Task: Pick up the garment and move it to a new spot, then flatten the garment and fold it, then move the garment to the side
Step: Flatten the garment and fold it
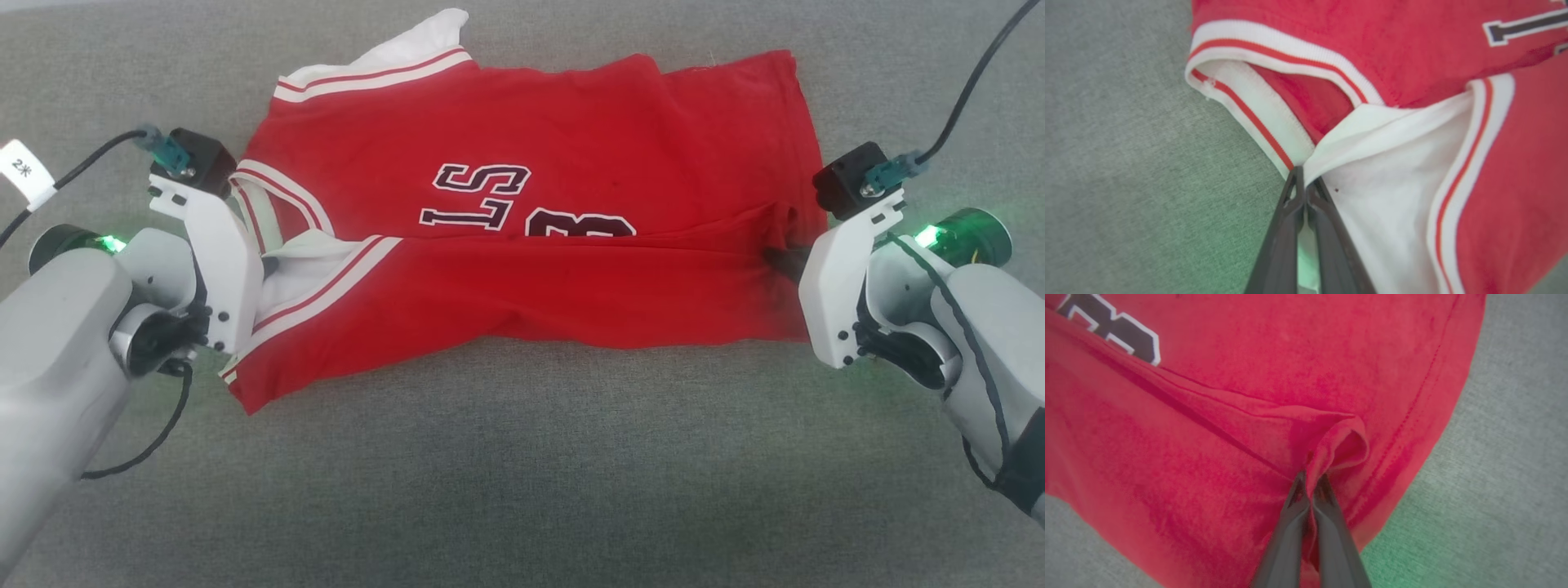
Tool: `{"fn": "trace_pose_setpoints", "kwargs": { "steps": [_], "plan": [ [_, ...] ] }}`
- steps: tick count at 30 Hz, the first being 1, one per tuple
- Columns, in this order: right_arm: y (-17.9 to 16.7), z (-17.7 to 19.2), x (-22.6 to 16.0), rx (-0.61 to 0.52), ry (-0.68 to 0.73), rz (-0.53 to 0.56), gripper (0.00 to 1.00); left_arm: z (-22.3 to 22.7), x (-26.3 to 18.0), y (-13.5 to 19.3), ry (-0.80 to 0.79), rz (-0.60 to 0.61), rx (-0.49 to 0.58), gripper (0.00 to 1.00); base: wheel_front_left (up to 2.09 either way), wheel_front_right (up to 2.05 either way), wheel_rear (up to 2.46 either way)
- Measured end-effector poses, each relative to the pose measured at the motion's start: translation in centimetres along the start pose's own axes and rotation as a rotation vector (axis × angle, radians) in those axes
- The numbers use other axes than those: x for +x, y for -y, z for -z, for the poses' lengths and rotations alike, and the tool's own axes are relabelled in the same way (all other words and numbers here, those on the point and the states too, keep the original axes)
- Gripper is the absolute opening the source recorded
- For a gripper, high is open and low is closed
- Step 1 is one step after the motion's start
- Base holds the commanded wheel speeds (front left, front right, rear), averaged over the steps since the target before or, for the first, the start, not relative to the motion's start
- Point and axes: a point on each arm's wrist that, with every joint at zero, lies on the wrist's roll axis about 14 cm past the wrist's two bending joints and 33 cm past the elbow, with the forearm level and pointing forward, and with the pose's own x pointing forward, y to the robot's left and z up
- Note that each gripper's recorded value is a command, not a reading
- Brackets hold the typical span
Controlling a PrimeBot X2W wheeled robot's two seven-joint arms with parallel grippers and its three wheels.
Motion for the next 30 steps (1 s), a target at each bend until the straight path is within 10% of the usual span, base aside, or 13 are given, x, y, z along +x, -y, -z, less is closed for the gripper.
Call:
{"fn": "trace_pose_setpoints", "kwargs": {
  "steps": [2, 3, 4, 30],
  "plan": [
    [-0.1, -0.1, 0.0, 0.003, -0.001, -0.004, 0.39, -0.2, 0.0, -0.1, -0.003, -0.003, -0.008, 0.59, 0.00, 0.00, 0.00],
    [-0.2, -0.2, 0.0, 0.008, 0.000, -0.005, 0.75, -0.3, 0.0, -0.1, -0.004, -0.002, -0.017, 1.00, 0.00, 0.00, 0.00],
    [-0.3, -0.3, -0.1, 0.008, 0.002, -0.008, 1.00, -0.3, -0.2, -0.2, -0.008, -0.004, -0.026, 1.00, 0.00, 0.00, 0.00],
    [1.9, -11.2, -11.4, -0.015, 0.827, 0.225, 1.00, 1.8, -8.4, 2.9, -0.064, -0.027, -0.050, 1.00, 0.00, 0.00, 0.00]
  ]
}}
